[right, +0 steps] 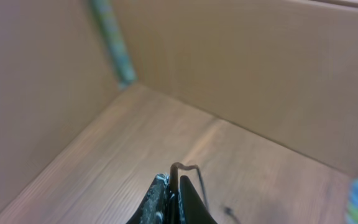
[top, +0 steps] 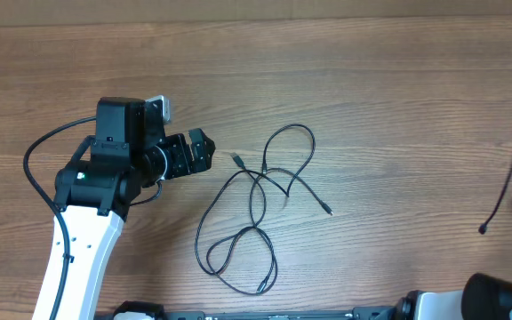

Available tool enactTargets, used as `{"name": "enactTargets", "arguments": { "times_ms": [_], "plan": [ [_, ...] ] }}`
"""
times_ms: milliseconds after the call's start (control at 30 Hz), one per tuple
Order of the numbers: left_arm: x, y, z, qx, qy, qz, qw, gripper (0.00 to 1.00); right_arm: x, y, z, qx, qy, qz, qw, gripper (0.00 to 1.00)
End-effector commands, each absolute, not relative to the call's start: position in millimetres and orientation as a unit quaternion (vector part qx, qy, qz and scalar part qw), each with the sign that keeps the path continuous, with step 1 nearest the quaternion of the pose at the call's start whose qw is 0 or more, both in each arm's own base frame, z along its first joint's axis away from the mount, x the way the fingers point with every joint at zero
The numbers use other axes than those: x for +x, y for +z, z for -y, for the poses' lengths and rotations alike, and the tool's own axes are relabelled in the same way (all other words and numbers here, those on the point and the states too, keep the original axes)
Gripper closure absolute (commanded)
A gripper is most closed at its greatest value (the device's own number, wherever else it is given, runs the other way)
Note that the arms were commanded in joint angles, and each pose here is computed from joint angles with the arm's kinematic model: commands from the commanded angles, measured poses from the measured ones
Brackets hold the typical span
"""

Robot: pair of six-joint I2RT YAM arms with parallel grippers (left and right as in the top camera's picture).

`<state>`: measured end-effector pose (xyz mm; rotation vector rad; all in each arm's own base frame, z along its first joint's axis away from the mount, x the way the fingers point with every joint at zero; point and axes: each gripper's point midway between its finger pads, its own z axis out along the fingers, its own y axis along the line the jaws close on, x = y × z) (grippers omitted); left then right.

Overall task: Untangle cables
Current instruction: 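Carry the cable right with the right gripper and withdraw the left gripper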

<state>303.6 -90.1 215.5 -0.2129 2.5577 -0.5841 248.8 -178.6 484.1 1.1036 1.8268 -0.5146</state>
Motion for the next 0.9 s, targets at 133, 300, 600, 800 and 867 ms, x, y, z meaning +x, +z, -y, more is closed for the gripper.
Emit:
{"name": "enactTargets", "arguments": {
  "times_ms": [133, 300, 600, 800, 867],
  "plan": [
    [305.0, 221.7, 86.3, -0.072, -0.206, -0.939, 0.266, 0.00, 244.4, 454.1, 239.4, 0.534, -0.196, -0.713, 0.409, 0.96],
    [305.0, 221.7, 86.3, -0.072, -0.206, -0.939, 0.266, 0.00, 242.7, 420.5, 283.5, 0.578, -0.189, -0.708, 0.360, 0.96],
    [305.0, 221.7, 86.3, -0.072, -0.206, -0.939, 0.266, 0.00, 229.9, 359.2, 376.7, 0.654, -0.118, -0.675, 0.321, 0.96],
    [305.0, 221.7, 86.3, -0.072, -0.206, -0.939, 0.266, 0.00, 191.4, 310.8, 423.4, 0.735, -0.060, -0.614, 0.280, 0.96],
    [305.0, 221.7, 86.3, -0.072, -0.206, -0.939, 0.266, 0.00, 186.4, 297.4, 428.4, 0.745, -0.032, -0.610, 0.268, 0.96]
  ]
}}
